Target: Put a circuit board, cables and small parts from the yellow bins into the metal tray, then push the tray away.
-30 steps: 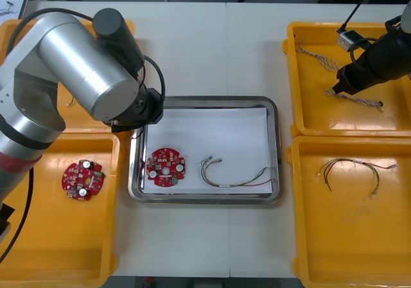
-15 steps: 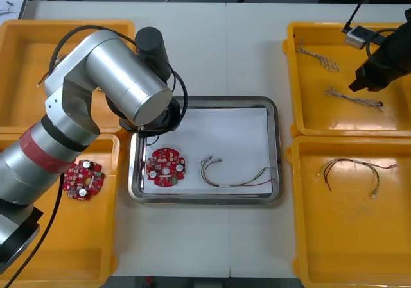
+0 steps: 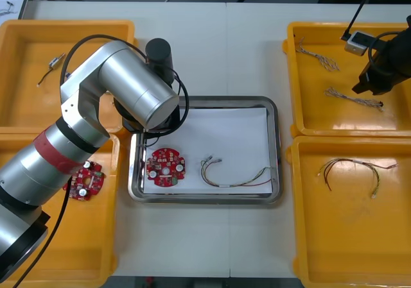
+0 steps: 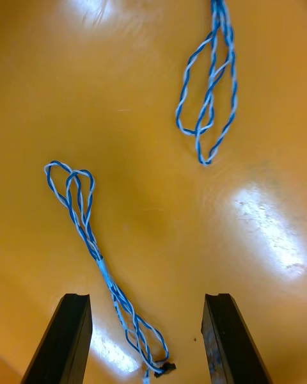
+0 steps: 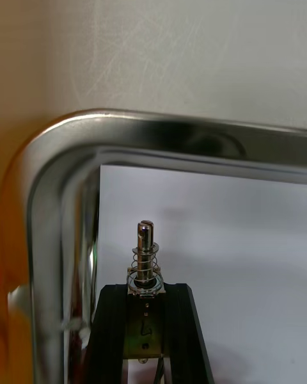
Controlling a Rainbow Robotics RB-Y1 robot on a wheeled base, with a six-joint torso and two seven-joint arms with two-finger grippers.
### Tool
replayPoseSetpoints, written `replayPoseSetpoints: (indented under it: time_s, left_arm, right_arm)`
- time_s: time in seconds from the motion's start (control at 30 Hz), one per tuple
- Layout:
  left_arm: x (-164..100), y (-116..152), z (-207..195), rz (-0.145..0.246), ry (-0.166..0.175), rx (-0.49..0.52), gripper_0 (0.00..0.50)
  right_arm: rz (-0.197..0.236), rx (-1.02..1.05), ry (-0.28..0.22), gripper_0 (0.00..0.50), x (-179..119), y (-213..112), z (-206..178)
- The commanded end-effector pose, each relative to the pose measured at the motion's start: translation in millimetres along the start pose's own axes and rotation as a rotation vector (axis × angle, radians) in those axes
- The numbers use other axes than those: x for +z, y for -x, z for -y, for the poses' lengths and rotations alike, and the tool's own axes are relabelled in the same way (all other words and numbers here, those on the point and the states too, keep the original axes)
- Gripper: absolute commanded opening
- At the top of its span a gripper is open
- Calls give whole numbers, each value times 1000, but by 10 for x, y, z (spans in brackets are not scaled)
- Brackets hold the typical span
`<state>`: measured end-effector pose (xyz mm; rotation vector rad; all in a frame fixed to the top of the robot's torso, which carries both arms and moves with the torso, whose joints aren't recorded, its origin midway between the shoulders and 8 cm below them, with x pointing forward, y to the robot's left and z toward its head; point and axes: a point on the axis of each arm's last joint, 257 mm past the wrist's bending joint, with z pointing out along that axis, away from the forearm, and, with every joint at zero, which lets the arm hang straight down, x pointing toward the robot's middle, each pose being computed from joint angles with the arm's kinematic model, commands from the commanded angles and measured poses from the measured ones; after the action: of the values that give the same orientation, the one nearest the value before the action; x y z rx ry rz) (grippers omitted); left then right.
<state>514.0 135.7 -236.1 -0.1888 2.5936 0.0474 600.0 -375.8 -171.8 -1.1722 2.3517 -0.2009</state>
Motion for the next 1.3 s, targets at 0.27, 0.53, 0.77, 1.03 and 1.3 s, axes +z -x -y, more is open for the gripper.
replayPoseSetpoints:
  time_s: [0.27,0.53,0.77,1.03,1.3]
  left_arm:
    - [-20,177,316,62,-53,134,10]
    - [-19,164,312,56,-52,129,394]
    - [-50,154,315,54,-51,130,460]
    - [-252,150,305,40,-53,128,460]
    - [-535,217,291,17,-92,109,460]
  right_arm:
    - [-55,-44,-21,500,116,-293,-15]
    - [-51,-56,-21,500,231,-326,-76]
    - [-50,-63,-19,500,294,-294,-129]
    - [-52,-62,-14,361,337,-290,-171]
    - [-41,-62,-28,0,331,-256,-132]
